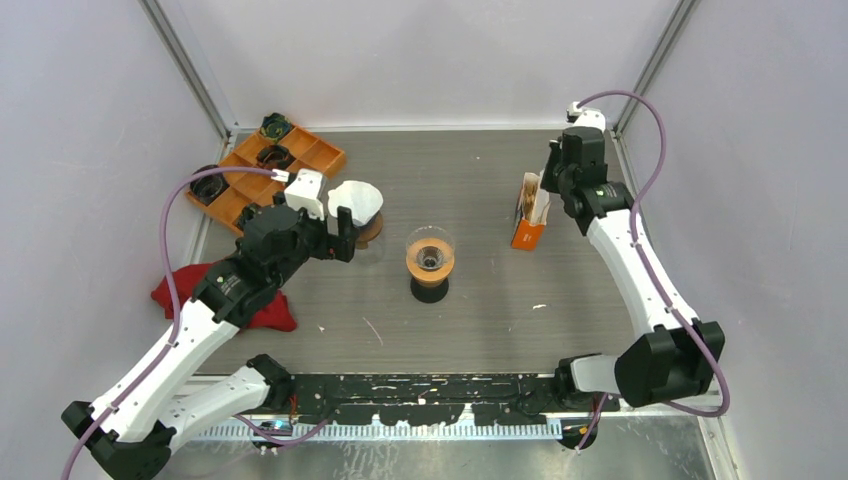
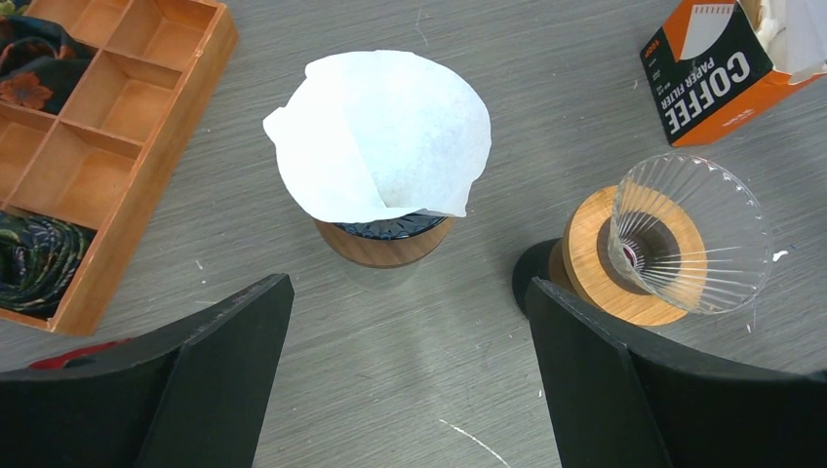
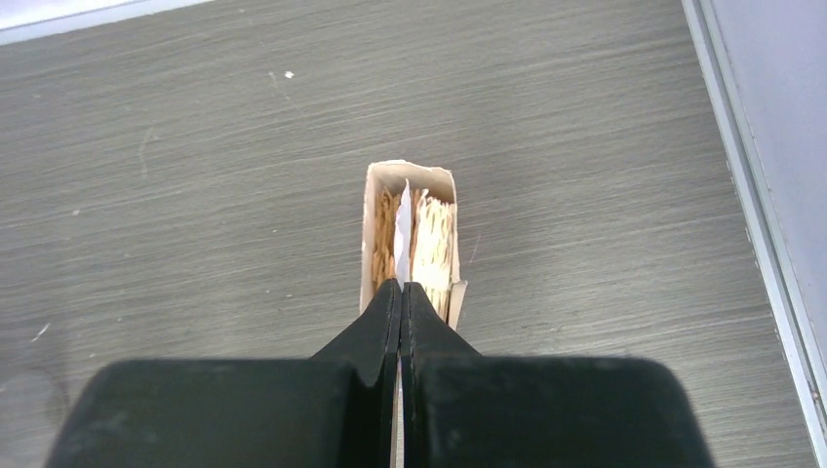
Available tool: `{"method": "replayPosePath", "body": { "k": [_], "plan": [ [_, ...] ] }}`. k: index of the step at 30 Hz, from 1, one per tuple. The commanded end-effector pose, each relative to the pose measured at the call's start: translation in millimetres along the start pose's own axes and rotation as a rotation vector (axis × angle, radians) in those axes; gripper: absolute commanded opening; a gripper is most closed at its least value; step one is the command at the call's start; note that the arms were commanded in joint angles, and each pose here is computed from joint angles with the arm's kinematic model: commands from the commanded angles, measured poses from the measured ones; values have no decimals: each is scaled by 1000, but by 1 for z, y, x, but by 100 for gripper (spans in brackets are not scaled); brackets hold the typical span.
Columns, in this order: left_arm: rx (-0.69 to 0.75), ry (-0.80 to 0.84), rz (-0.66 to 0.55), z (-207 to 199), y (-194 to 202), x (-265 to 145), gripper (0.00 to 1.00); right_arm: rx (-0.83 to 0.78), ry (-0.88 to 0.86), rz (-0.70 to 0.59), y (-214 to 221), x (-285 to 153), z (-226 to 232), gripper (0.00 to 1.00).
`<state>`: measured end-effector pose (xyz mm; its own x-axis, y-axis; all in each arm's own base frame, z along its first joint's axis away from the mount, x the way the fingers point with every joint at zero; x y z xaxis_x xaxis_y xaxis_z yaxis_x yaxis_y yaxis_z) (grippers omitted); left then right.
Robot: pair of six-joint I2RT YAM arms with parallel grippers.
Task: Place the coffee filter in the dripper
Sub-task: Pick up a coffee filter from the coffee filter holder, then place the coffee filter in the coffee dripper.
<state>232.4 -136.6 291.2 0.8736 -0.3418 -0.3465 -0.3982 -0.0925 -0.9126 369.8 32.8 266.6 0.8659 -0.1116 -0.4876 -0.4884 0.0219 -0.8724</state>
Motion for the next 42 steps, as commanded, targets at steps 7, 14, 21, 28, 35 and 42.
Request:
{"method": "replayPosePath", "body": {
  "k": [7, 14, 21, 28, 35, 42],
  "plan": [
    [-37, 142, -63, -23, -22, -5, 93, -18, -223, -130, -46, -73, 15, 1],
    [-79, 251, -6, -45, -25, -9, 93, -61, -412, -172, -53, -115, 33, 1],
    [-117, 353, 15, -63, -33, -15, 93, -105, -612, -224, -53, -151, 52, 1],
    [-97, 461, 73, -83, -33, -9, 93, -172, -798, -260, -52, -176, 70, 1],
    [-30, 594, 111, -106, -44, -8, 93, -268, -937, -347, -54, -197, 85, 1],
    [-16, 630, 116, -112, -50, -7, 93, -390, -1036, -403, -44, -209, 110, 1]
  ]
}}
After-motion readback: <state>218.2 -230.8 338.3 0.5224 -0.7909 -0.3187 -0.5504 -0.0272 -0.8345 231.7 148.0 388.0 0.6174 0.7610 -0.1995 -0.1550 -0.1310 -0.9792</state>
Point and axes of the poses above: each gripper's point midway between its finger pads, its own x axis out along the fingers, its own z axis along the line the jaws close on, y = z × x, the point moved 3 cm from there along -x, back along the fingers, and after that the axes turned 8 degrees about -x, right-handed, at the moved point
